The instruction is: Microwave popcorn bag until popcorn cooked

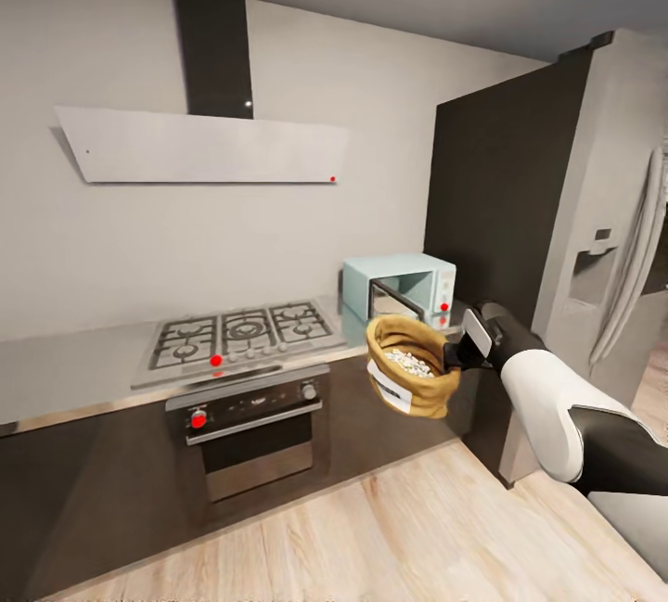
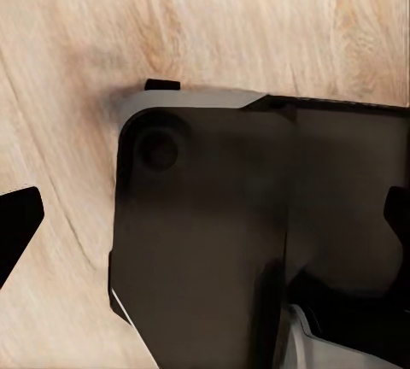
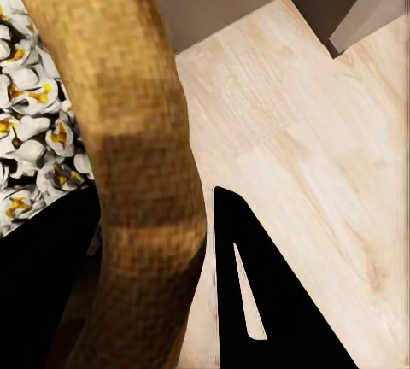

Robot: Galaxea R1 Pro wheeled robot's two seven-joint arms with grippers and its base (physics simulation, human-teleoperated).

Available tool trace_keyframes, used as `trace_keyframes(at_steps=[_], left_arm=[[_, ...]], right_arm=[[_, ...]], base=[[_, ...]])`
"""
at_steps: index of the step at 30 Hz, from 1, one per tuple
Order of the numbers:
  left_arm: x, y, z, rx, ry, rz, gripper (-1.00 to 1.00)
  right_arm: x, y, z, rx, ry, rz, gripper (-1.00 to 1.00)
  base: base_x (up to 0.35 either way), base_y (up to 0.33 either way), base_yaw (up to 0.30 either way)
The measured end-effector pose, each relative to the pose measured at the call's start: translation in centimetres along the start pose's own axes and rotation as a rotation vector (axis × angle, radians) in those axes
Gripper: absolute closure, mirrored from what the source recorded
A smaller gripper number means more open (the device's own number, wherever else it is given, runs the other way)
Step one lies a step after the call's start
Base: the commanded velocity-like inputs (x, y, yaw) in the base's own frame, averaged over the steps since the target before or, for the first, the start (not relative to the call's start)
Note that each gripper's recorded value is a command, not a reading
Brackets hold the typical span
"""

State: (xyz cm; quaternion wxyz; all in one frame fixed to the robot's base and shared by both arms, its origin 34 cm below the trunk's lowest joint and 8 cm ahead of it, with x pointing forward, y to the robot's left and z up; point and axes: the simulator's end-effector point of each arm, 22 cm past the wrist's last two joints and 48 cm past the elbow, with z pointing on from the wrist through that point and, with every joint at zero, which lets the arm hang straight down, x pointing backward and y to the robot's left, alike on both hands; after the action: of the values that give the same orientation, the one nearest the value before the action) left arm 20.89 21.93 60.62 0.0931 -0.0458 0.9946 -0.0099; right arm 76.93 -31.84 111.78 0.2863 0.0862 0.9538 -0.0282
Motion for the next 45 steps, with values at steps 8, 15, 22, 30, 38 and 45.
trace_keyframes(at_steps=[8, 15, 22, 30, 38, 45], left_arm=[[0.01, 0.00, 0.00, 0.000, 0.000, 0.000, -1.00], [0.00, 0.04, 0.00, -0.001, 0.000, 0.000, -1.00], [0.01, 0.03, 0.00, 0.000, 0.000, 0.000, -1.00], [0.01, 0.02, 0.00, 0.000, 0.000, 0.000, -1.00], [0.01, 0.11, -0.02, -0.001, 0.000, 0.000, -1.00], [0.01, 0.11, -0.02, -0.002, -0.001, 0.002, -1.00]], right_arm=[[-0.04, 0.01, -0.02, 0.000, 0.000, 0.001, 1.00], [-0.04, 0.00, -0.02, 0.000, -0.001, 0.000, 1.00], [-0.03, -0.02, -0.02, 0.002, -0.002, -0.002, 1.00], [0.01, -0.02, 0.02, 0.002, -0.001, -0.002, 1.00], [0.03, -0.02, -0.04, 0.001, -0.001, -0.002, 1.00], [0.19, -0.01, 0.04, 0.001, 0.003, -0.002, 1.00]], base=[[-0.095, -0.305, 0.000], [-0.091, -0.305, 0.000], [-0.010, -0.307, 0.000], [0.000, -0.325, 0.000], [0.119, -0.308, 0.000], [0.284, -0.156, 0.000]])
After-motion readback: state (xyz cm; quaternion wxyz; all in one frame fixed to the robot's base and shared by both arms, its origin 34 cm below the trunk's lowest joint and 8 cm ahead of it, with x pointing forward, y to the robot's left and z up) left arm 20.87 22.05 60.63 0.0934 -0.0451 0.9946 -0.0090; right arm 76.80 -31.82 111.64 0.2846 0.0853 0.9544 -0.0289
